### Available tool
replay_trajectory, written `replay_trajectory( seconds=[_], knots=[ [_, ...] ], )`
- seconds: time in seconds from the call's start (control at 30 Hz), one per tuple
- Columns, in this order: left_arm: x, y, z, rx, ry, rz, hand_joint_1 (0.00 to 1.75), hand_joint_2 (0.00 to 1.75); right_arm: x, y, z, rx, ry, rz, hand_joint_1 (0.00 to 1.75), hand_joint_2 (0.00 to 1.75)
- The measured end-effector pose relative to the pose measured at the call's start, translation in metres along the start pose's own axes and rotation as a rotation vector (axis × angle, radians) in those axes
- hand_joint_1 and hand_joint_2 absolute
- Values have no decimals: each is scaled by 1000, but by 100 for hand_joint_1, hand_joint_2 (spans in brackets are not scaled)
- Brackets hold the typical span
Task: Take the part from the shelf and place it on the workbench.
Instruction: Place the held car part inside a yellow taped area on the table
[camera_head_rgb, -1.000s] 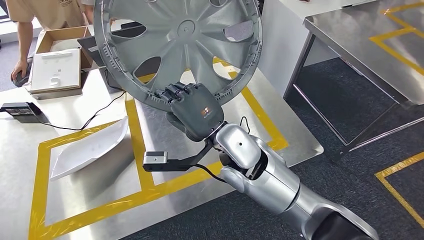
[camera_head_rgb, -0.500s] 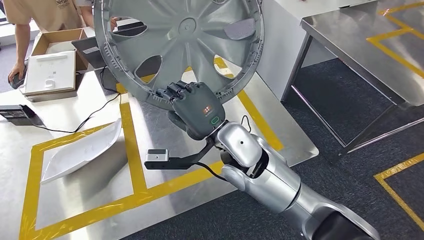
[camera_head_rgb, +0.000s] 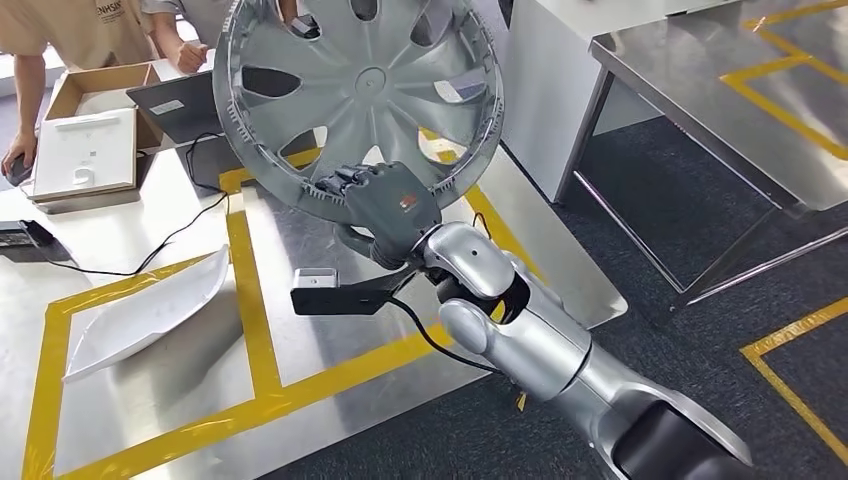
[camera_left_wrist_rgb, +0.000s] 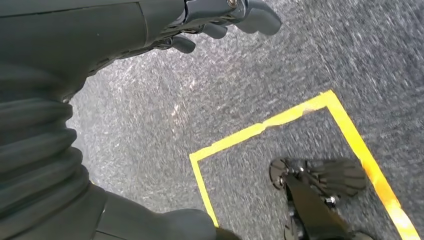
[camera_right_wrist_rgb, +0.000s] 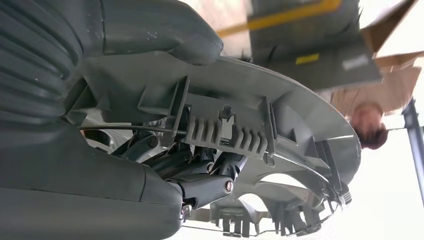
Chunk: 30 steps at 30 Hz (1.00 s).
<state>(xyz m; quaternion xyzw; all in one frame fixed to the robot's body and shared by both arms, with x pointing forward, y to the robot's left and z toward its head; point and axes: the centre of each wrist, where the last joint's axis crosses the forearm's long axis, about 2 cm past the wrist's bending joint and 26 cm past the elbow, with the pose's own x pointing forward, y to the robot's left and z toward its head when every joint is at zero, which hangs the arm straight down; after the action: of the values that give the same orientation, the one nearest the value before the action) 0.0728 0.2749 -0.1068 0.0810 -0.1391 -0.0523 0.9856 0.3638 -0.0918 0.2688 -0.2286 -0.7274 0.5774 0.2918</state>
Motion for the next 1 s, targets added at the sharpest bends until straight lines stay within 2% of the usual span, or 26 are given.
replay_trajectory(
  seconds=[0.17,0.37,0.6,1.0],
  knots=[
    [6,0,-1,-7,-13,-6,0,175,-20,6,-27,116,8,-60,175,175],
    [10,0,-1,-23,-27,-22,0,175,-27,22,-47,269,84,-62,175,175],
    [21,2,-2,-29,-41,-36,0,175,-28,54,-44,417,144,-69,175,175],
    [22,3,-2,-12,-47,-44,0,175,-32,74,-36,520,187,-67,175,175]
  ],
)
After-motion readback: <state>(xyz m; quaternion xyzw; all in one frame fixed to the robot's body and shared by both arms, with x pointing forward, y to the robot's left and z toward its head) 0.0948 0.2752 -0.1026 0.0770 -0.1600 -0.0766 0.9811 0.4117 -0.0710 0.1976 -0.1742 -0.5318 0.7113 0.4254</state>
